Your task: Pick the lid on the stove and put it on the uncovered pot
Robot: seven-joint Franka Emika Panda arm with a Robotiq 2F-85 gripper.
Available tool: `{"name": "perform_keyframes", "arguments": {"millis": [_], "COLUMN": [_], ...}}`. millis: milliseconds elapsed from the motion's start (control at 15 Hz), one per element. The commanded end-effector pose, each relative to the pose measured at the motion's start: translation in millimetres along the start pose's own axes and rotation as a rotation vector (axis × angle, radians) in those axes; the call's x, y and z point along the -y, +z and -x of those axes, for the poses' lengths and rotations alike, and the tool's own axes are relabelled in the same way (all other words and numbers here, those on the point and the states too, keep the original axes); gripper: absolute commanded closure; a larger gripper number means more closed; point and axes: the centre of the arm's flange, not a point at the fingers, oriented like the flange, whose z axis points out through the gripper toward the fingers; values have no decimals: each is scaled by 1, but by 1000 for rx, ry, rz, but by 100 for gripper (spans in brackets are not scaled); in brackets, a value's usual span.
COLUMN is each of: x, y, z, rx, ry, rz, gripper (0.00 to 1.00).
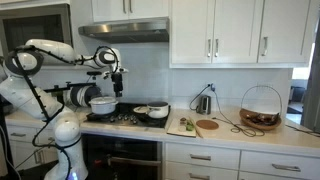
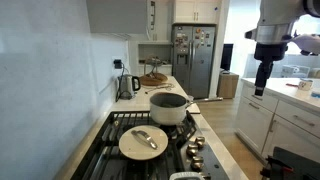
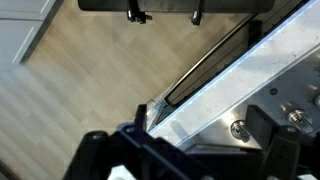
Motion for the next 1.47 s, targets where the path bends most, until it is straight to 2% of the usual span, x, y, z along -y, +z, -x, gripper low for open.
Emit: {"name": "perform_keyframes", "arguments": {"millis": [0,533,933,1400], "x": [0,54,97,145], "y": [0,8,15,20], "z": [0,-76,-136,-182], "rx": [0,29,34,10], "ry": [0,-126,-248,-335], "rz": [0,-2,-47,-144], "gripper": [0,0,0,0]}}
